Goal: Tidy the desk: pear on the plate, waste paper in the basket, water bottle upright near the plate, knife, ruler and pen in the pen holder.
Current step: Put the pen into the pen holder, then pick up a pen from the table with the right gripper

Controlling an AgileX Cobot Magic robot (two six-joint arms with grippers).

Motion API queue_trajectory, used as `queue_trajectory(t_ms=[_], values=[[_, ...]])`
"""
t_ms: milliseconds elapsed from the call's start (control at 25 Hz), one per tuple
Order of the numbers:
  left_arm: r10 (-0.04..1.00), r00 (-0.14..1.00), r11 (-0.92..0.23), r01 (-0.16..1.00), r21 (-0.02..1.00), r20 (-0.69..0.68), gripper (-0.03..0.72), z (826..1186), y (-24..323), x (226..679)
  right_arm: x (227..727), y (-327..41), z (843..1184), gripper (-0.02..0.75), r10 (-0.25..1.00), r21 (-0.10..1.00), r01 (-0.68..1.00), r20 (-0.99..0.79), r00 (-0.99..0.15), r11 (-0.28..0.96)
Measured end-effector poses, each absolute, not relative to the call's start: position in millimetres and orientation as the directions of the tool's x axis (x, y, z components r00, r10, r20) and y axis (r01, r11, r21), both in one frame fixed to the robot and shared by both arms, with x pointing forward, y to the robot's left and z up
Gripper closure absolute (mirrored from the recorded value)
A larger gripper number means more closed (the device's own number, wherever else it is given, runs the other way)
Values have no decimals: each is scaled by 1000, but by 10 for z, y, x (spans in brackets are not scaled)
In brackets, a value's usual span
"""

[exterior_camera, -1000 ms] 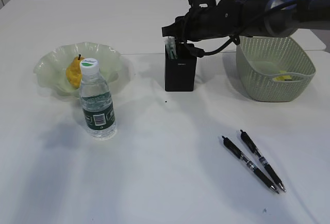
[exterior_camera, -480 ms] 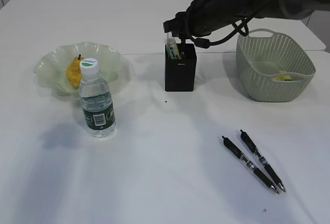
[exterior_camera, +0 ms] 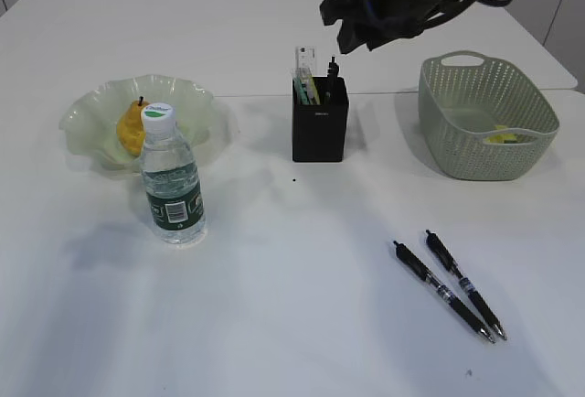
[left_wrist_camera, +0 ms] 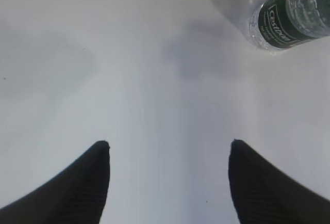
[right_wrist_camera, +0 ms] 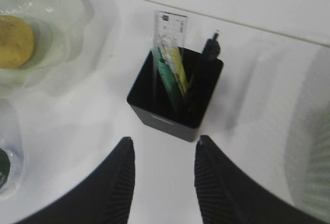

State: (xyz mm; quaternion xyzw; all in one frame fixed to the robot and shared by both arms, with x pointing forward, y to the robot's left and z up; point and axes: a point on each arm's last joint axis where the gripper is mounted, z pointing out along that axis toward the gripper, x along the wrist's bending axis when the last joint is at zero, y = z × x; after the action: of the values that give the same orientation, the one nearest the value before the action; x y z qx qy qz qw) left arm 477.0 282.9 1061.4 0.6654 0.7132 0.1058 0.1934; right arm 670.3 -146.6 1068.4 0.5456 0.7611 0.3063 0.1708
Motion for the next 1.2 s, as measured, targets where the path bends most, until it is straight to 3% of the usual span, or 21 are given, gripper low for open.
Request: queue_trajectory(t_ms=[240,480,800,1040,1200], values=[[990,-40,91,911,403,-135,178,10611,2828,4765,6404,-1693,11005,442,946,551,779,-66,-317,300],[990,-40,91,913,397,-134,178,10609,2828,4759,6193,-1835,10993,442,941,403,851,-138,-308,337],[990,-41,87,926,367,-132,178,10597,2827,4732,5828,-1957,10334,442,910,149,901,-143,-388,408],[991,-41,84,936,343,-131,178,10589,2827,4710,5686,-2013,9936,442,901,97,899,-134,-412,426],[991,-42,84,938,337,-131,178,10587,2827,4705,5712,-2115,9828,442,923,83,921,-103,-371,379]])
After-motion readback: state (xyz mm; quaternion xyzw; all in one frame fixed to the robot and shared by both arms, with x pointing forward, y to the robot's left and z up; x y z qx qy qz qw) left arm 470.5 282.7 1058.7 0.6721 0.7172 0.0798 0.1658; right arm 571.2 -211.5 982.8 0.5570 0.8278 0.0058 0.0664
